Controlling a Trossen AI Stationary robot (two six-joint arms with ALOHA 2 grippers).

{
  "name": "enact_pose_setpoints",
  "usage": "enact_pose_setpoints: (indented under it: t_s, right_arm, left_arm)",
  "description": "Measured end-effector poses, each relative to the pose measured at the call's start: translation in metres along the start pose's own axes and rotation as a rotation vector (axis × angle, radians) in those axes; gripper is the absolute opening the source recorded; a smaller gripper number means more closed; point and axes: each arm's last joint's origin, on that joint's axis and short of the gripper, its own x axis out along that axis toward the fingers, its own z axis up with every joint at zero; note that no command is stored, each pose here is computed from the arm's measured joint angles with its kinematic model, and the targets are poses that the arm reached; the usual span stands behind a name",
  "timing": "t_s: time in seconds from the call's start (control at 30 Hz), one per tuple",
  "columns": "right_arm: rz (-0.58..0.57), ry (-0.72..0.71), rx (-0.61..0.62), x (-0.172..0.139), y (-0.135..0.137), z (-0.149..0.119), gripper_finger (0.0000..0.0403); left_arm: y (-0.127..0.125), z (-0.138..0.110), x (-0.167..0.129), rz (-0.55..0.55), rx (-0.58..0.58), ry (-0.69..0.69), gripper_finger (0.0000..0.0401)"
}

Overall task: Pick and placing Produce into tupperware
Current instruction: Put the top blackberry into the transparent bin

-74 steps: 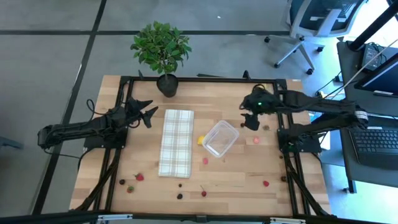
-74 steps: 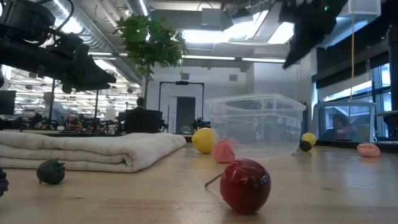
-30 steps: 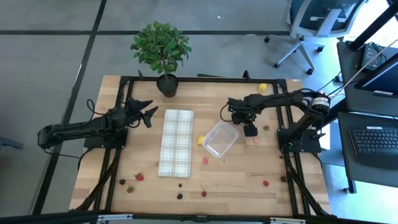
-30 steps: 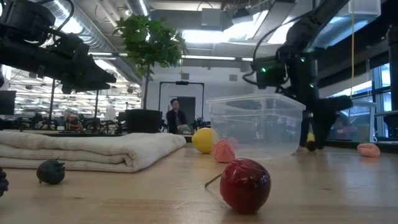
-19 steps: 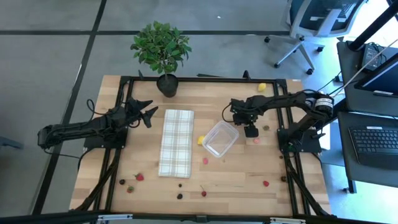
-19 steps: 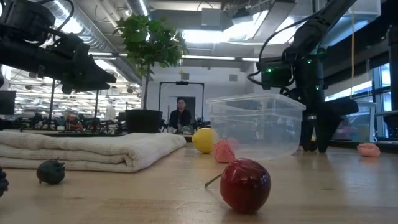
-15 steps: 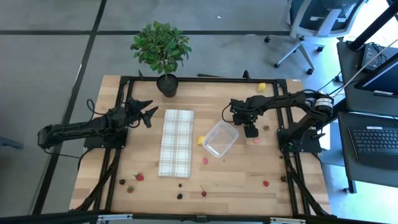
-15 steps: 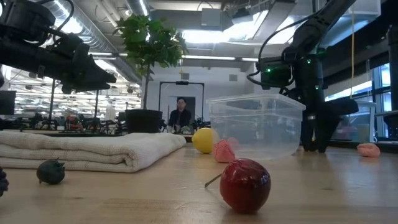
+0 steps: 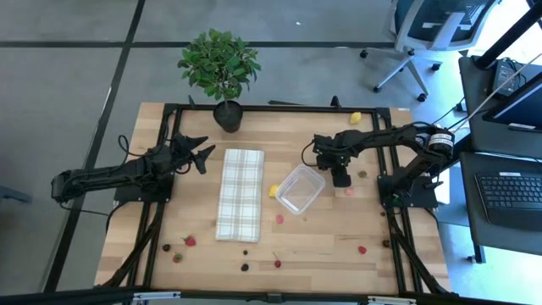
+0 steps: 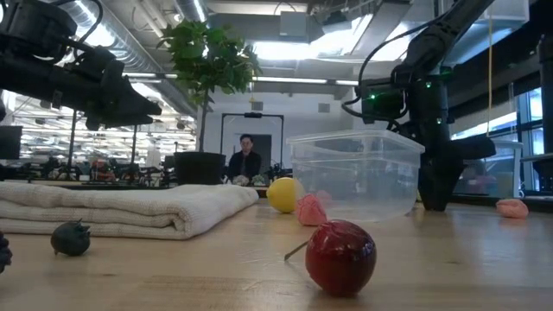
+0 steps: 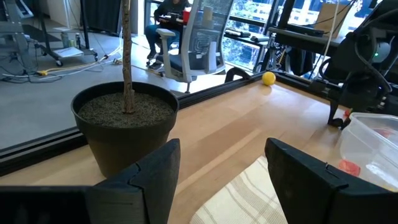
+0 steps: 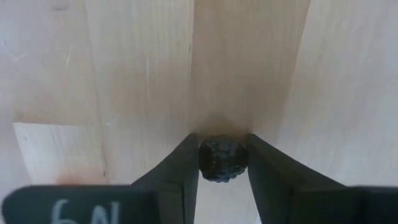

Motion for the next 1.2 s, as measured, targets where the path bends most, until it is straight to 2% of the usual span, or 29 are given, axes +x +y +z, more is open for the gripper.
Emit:
enact_pose_setpoints:
  t_s: [0.17,0.23,0.4,0.5,0.67,0.77,0.87,1.03,1.2]
  right_arm:
    - [-0.008,-0.010,0.072,-0.008,0.000,0.000,0.0111]
    - [-0.044,0.007,0.106,-0.018,-0.001,-0.002,0.0110]
    - [-0.111,-0.084,0.242,-0.071,-0.004,-0.003,0.0109]
    - [-0.117,-0.233,0.321,-0.113,0.000,0.002,0.0106]
    - [-0.008,-0.529,0.232,-0.167,0.026,0.023,0.0104]
    - [-0.001,-0.620,0.164,-0.182,0.042,0.041,0.0104]
    - [0.019,-0.593,0.107,-0.174,0.055,0.061,0.0104]
    - [0.043,-0.449,0.040,-0.135,0.072,0.089,0.0104]
    - [0.051,-0.331,0.000,-0.100,0.079,0.107,0.0104]
  left_arm:
    - [0.000,0.000,0.000,0.000,0.000,0.000,0.0228]
    - [0.000,0.000,0.000,0.000,0.000,0.000,0.0228]
    - [0.000,0.000,0.000,0.000,0.000,0.000,0.0228]
    - [0.000,0.000,0.000,0.000,0.000,0.000,0.0228]
    - [0.000,0.000,0.000,0.000,0.000,0.000,0.0228]
    - [0.000,0.000,0.000,0.000,0.000,0.000,0.0228]
    - [0.000,0.000,0.000,0.000,0.000,0.000,0.0228]
    - [0.000,0.000,0.000,0.000,0.000,0.000,0.0228]
    - [0.000,0.000,0.000,0.000,0.000,0.000,0.0228]
